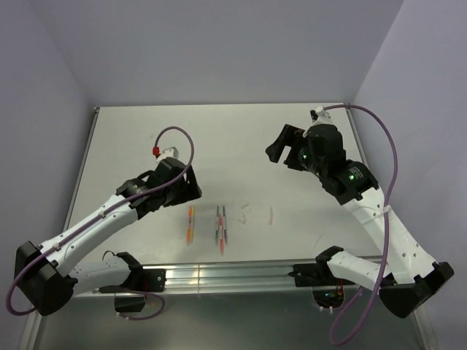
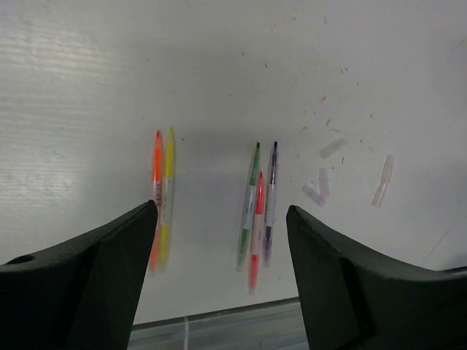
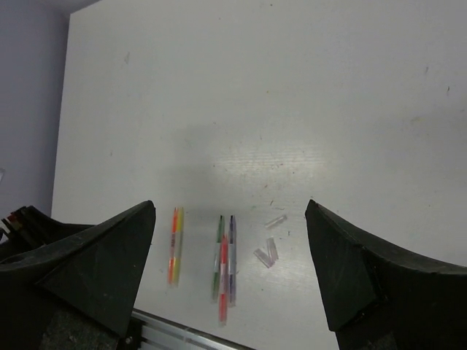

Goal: Insert the pens into the pen caps

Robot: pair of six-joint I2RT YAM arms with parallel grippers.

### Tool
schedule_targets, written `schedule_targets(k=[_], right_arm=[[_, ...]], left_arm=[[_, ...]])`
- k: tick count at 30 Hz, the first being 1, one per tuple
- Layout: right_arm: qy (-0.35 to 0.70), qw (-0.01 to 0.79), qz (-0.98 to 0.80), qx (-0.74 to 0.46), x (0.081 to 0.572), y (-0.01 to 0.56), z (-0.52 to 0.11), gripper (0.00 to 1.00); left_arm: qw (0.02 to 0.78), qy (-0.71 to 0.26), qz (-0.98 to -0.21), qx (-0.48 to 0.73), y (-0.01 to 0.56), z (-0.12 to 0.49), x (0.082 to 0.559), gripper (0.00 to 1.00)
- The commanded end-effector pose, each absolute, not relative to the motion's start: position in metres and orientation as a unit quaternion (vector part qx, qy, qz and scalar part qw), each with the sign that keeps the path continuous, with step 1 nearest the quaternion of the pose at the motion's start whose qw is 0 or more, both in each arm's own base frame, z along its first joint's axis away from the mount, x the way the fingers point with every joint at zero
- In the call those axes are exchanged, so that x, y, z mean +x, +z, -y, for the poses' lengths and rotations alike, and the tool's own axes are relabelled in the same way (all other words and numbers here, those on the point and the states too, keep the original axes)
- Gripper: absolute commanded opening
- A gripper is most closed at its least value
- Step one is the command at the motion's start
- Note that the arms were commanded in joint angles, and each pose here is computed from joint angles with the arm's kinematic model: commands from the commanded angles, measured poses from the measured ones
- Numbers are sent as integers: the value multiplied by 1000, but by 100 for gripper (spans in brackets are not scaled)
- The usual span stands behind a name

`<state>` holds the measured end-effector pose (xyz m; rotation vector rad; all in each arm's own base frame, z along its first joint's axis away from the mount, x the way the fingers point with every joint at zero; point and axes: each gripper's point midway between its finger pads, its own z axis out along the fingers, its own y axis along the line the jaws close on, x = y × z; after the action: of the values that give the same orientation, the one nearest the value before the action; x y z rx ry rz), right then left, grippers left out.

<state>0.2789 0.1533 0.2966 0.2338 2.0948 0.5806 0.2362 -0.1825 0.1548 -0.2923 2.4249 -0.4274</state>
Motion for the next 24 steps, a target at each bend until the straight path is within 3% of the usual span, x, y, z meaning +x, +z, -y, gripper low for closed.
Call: schedule_targets(k=[1, 12, 19, 24], right_arm=[[240, 459, -851, 93, 279, 292, -154, 91], [243, 433, -864, 85, 278, 266, -161, 89], [240, 331, -911, 58, 270, 207, -187, 73], [204, 290, -934, 46, 248, 163, -216, 68]], left_arm=[[318, -201, -920, -111, 153, 211, 226, 76], [274, -122, -952, -61, 91, 245, 215, 61], [286, -109, -950, -69, 96, 247, 222, 62], [290, -106, -948, -79, 103, 241, 221, 63]])
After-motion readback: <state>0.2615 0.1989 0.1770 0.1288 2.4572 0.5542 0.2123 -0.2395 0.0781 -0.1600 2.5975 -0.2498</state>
